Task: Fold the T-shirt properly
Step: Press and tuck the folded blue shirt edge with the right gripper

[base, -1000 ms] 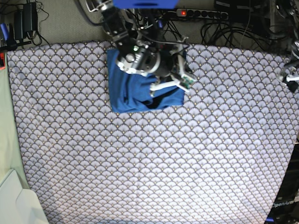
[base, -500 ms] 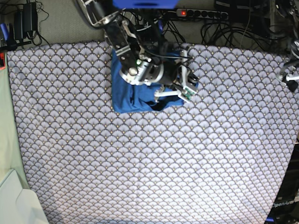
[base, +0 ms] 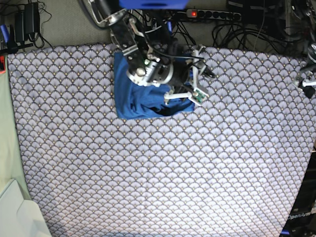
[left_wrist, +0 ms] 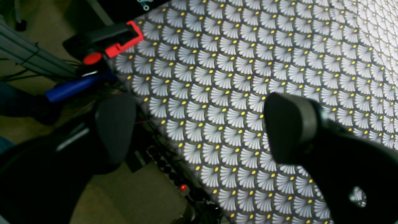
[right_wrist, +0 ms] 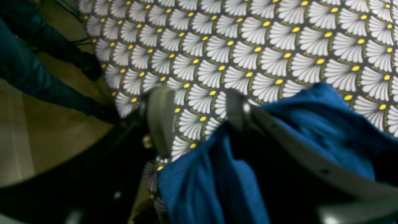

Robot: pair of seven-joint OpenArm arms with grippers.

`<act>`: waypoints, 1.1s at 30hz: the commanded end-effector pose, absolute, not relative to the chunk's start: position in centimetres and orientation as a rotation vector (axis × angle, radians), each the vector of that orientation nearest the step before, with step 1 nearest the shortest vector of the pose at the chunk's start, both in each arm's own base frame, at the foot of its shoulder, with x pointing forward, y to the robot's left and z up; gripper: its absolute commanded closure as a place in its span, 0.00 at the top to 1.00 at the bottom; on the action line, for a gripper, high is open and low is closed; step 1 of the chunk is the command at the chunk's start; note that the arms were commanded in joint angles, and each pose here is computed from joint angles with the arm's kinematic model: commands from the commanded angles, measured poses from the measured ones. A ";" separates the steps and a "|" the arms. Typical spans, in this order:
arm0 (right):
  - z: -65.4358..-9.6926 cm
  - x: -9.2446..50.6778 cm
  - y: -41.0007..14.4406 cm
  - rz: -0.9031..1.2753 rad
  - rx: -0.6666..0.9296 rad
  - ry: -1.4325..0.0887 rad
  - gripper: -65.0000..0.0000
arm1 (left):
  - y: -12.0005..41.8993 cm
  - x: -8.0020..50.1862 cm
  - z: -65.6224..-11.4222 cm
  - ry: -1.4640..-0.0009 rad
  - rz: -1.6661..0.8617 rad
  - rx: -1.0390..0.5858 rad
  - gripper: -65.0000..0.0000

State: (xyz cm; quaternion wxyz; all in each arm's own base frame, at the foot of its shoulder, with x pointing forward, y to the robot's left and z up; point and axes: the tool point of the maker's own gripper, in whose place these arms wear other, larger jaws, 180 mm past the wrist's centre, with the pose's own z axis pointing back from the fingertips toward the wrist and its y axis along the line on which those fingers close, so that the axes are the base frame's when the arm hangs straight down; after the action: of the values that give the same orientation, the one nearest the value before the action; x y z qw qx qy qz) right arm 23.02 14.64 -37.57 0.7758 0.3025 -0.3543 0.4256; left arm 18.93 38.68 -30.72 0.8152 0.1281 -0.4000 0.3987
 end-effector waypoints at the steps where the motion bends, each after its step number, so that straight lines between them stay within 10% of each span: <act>1: -34.8 24.0 15.6 0.913 0.698 -0.857 0.49 | 39.3 19.3 -29.5 -0.889 0.835 0.297 1.00; 15: -33.8 26.8 4.5 0.681 0.491 -0.961 0.50 | 40.4 19.2 -28.6 -0.892 0.792 0.343 1.00; 33: -35.5 22.3 7.5 0.697 0.586 -0.873 0.50 | 40.2 20.1 -28.1 -0.917 0.792 0.331 1.00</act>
State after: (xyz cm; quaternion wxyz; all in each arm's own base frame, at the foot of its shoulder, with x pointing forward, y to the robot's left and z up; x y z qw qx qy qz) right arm 21.86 6.80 -36.90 0.8209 0.2596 -0.3871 0.3300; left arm 19.69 39.72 -29.36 0.8157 0.1434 -0.4126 0.3793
